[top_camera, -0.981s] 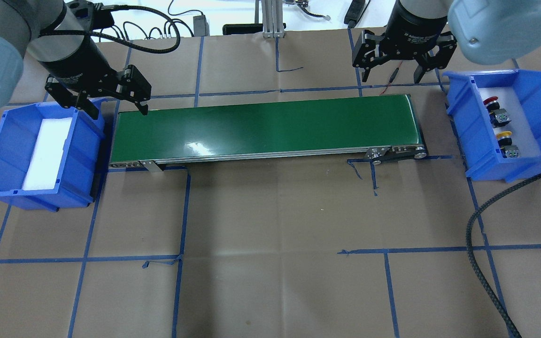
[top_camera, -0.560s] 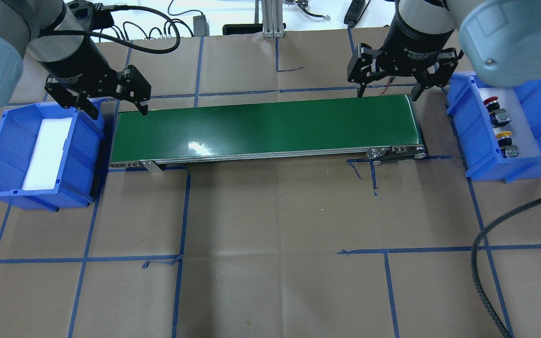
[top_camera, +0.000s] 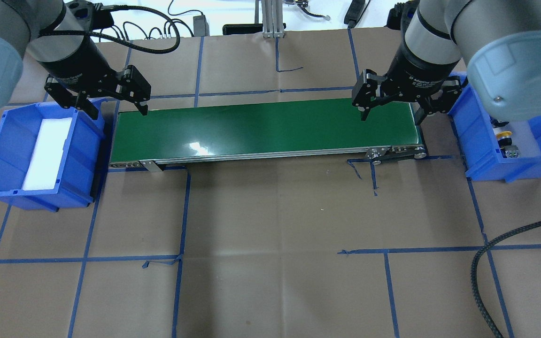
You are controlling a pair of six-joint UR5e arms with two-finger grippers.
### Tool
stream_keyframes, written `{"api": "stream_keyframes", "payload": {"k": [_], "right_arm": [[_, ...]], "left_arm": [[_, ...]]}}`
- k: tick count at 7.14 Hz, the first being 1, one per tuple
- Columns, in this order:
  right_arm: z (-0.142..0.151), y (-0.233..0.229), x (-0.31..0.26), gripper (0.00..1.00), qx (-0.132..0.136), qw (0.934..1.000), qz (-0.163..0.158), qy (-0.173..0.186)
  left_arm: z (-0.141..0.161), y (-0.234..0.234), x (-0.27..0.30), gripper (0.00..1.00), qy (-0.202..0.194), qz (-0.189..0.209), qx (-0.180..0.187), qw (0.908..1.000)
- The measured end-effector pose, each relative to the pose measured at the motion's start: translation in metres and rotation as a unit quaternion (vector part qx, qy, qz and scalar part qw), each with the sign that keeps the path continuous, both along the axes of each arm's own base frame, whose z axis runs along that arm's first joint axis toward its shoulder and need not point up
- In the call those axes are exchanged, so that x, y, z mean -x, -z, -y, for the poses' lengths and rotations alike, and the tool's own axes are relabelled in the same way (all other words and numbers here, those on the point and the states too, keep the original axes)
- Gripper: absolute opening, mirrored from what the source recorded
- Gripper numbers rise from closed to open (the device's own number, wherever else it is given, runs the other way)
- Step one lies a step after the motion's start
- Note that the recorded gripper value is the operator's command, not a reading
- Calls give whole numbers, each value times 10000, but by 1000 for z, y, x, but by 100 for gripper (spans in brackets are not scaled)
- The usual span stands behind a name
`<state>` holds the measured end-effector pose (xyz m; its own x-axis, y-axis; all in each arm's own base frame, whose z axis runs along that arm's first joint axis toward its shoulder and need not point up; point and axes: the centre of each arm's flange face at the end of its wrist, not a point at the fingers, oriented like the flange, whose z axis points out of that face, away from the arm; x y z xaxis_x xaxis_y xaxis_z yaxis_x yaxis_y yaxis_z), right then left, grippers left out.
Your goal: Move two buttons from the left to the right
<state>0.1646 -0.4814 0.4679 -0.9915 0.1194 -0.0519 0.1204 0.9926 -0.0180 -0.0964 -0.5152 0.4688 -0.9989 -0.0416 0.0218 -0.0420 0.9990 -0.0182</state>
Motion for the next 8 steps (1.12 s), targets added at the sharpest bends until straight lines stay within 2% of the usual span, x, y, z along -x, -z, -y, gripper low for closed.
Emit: {"api": "stream_keyframes", "payload": {"k": [8], "right_arm": [[-1, 4, -1, 100, -66, 10000, 32, 0]], "left_arm": [[0, 0, 0, 99, -4, 0, 1, 10000]]}}
